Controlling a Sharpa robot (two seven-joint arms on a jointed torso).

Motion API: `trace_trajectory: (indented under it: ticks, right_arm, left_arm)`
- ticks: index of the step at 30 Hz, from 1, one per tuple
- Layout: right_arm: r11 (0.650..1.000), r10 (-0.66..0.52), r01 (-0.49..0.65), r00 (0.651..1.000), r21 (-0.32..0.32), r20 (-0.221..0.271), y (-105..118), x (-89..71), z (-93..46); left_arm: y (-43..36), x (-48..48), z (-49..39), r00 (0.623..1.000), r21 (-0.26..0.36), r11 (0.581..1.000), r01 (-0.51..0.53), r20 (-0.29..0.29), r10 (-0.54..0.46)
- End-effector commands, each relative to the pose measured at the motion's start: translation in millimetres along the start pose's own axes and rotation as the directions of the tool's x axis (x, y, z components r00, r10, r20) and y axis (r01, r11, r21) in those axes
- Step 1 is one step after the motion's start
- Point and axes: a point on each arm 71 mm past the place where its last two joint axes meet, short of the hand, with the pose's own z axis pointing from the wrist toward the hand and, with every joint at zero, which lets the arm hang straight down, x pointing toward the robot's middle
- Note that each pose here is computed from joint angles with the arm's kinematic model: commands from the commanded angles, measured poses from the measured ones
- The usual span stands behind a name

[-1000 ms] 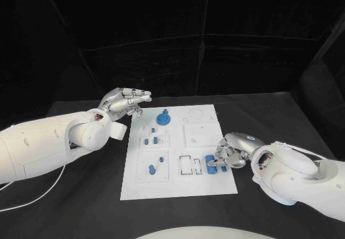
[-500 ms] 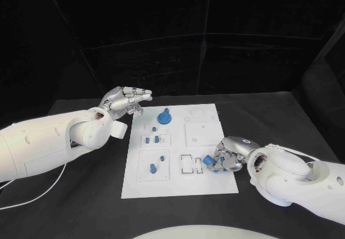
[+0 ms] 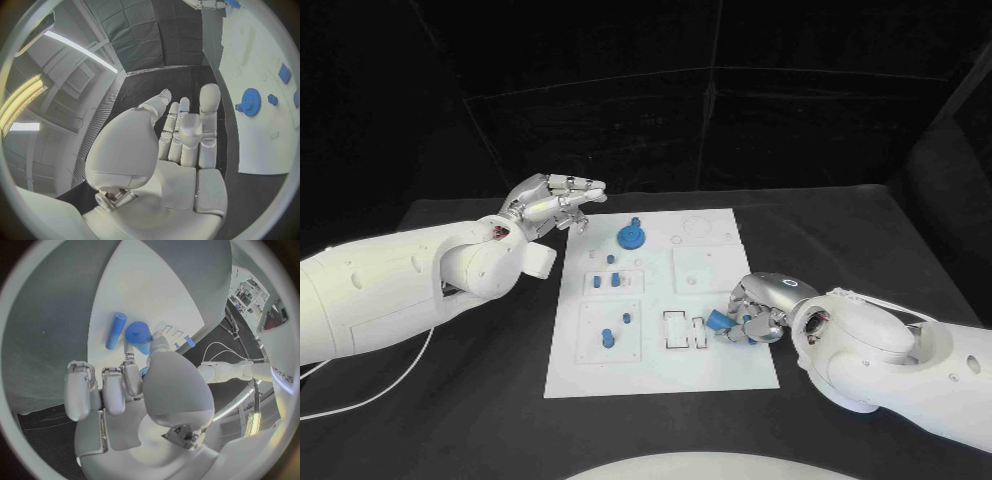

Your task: Assemble the parts on the task board

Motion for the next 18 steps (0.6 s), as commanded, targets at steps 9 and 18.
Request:
trace_trajectory:
  ticks: [9,18]
  right_arm:
    - [0.999,0.032,-0.031,0.996,-0.004,0.079,2.5,-2.1,-8.9]
    - [0.988,0.149,-0.143,0.976,-0.049,0.156,8.9,-9.8,-18.8]
  left_arm:
    - [-1.1,0.9,-0.1,1.0,0.004,1.0,0.007,-0.011,-0.007]
    - [-0.8,1.7,0.8,1.0,0.002,1.0,0.008,-0.013,-0.008]
